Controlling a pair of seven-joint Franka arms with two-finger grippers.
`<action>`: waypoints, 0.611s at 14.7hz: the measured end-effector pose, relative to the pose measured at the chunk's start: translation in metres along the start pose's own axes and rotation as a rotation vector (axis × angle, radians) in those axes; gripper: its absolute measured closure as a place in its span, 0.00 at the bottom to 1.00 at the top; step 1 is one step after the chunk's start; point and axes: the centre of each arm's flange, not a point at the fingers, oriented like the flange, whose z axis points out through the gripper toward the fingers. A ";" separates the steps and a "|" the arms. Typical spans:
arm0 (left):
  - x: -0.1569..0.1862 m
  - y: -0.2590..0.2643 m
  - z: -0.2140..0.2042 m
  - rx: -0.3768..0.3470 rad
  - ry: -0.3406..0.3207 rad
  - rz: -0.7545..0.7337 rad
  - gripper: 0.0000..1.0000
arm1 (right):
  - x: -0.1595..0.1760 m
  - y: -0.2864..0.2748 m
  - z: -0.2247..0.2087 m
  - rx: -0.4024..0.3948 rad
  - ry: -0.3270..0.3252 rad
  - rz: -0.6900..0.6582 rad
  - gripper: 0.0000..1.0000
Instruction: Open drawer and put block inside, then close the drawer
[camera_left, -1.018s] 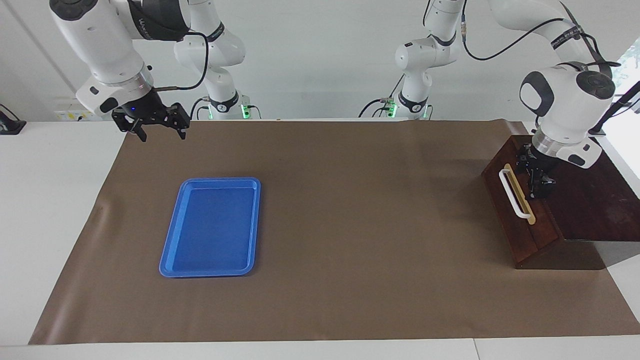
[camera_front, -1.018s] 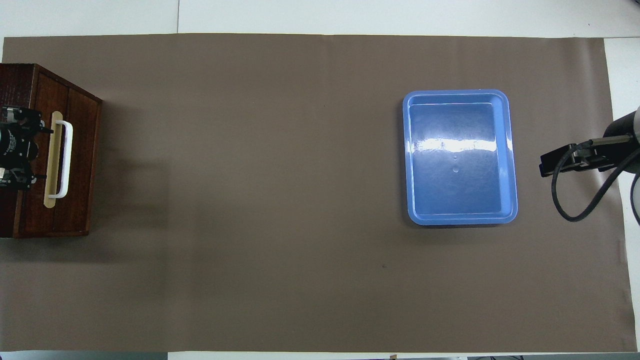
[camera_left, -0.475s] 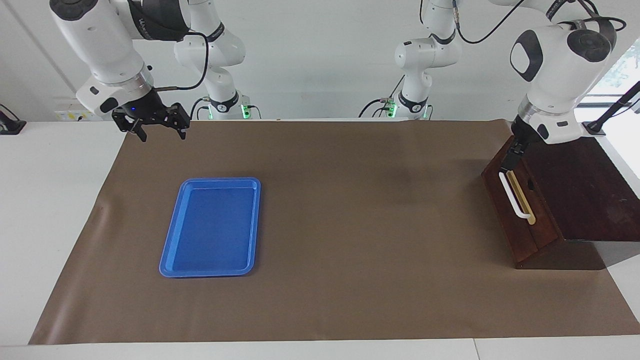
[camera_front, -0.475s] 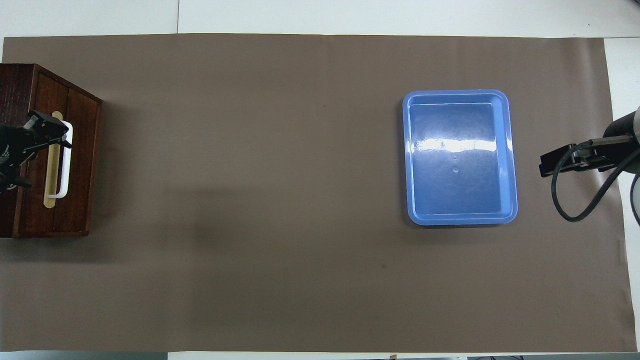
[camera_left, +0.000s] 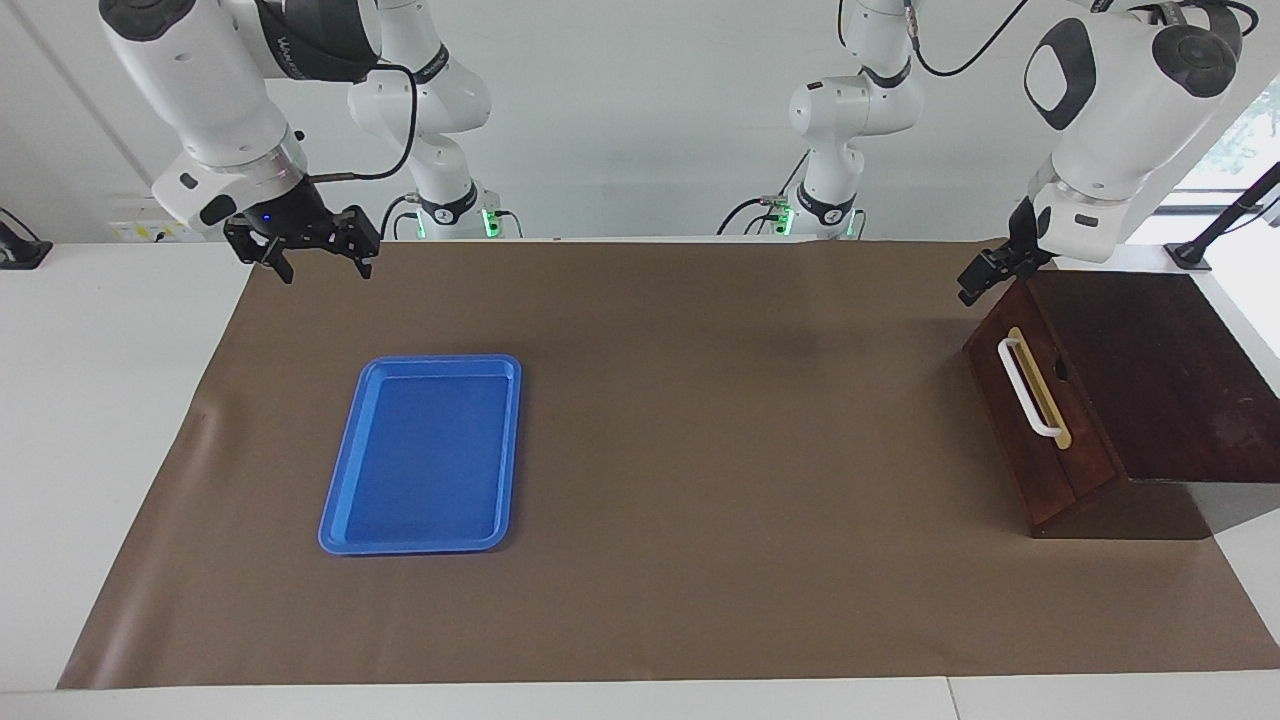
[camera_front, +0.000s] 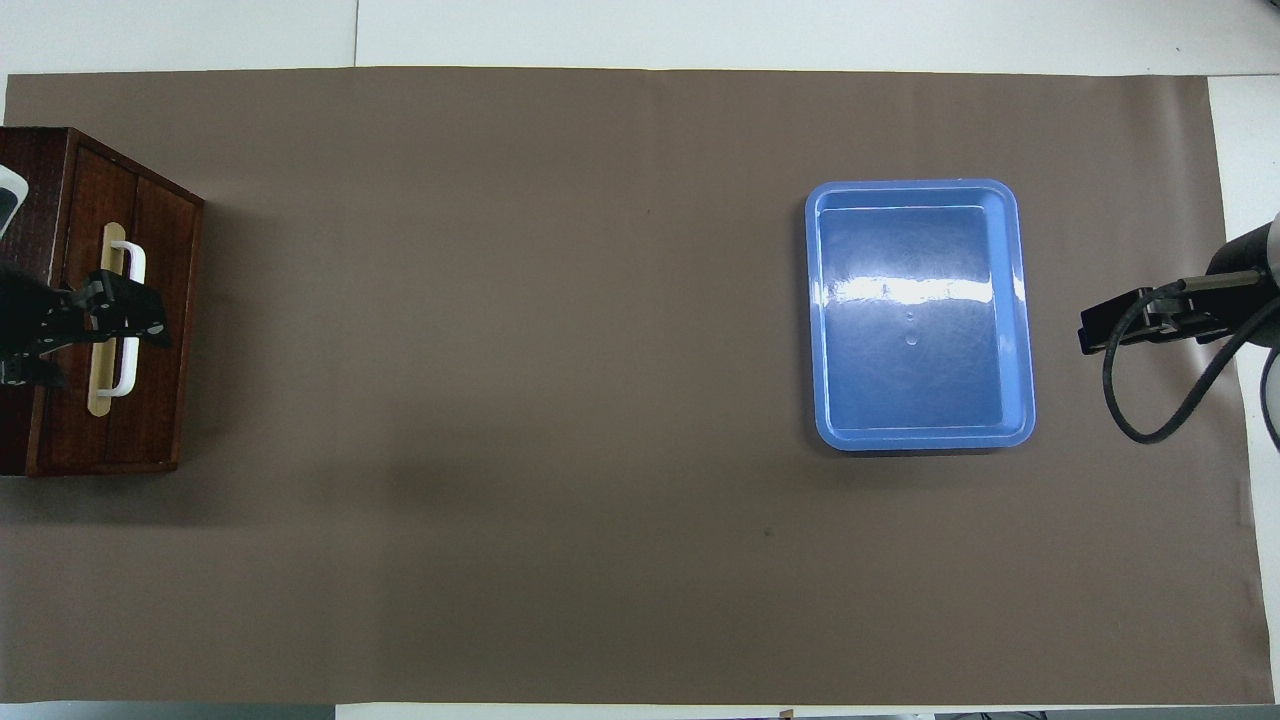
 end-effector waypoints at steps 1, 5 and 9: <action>-0.001 0.001 0.003 0.003 -0.021 0.045 0.00 | 0.000 0.000 0.000 0.000 0.000 0.000 0.00; 0.001 0.006 -0.001 -0.013 -0.039 0.128 0.00 | 0.000 0.000 0.000 0.000 0.000 0.000 0.00; -0.007 0.024 -0.016 -0.013 -0.028 0.171 0.00 | 0.000 0.000 0.000 0.000 0.000 0.000 0.00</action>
